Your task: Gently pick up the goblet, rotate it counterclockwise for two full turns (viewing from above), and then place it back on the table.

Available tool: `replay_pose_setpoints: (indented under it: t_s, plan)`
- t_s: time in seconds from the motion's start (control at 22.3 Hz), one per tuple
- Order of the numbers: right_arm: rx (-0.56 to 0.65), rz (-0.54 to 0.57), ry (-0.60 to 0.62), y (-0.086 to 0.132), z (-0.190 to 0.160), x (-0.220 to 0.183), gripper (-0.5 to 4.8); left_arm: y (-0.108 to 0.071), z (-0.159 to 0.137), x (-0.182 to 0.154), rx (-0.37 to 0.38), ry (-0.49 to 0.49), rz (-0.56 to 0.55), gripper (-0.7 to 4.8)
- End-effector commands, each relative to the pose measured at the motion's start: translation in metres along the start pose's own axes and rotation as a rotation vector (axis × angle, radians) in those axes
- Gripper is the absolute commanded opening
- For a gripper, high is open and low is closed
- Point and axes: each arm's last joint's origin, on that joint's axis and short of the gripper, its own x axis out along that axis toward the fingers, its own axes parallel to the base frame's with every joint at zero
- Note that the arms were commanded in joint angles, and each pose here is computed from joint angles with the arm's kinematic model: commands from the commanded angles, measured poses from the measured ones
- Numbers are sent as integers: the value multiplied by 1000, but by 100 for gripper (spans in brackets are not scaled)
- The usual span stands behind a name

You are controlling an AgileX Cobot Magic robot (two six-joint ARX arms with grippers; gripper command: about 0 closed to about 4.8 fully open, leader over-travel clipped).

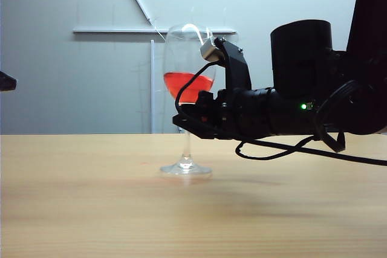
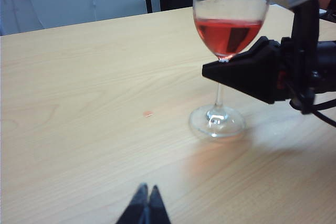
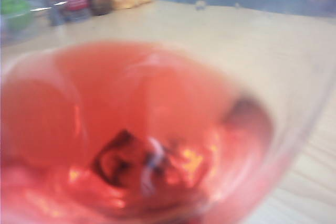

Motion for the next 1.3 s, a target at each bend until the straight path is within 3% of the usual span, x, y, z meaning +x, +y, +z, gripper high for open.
replay_pose_setpoints:
  t_s: [0.04,0.13,0.31,0.58,0.76,0.94,1.3]
  plan:
    - [-17,-95,-72,-2,17,-1,-4,0,2,0,0,-14,-2,-5]
    - [-15,-114,-75,-1,28,-3,-4,0,2,0,0,-14,-2,-5]
    - [206,-200,-82,-1,47,-9,-4,0,2,0,0,-14,-2,-5]
    - [346,-207,-85,0,57,-12,-4,0,2,0,0,-15,-2,-5]
    - [295,-220,-70,1,61,-14,-4,0,2,0,0,-15,-2,-5]
    - [247,-309,-2,2,66,-19,-4,0,3,-1,0,-30,-1,-5]
    - [34,-387,151,8,94,-33,-4,0,9,-6,-1,-100,0,-5]
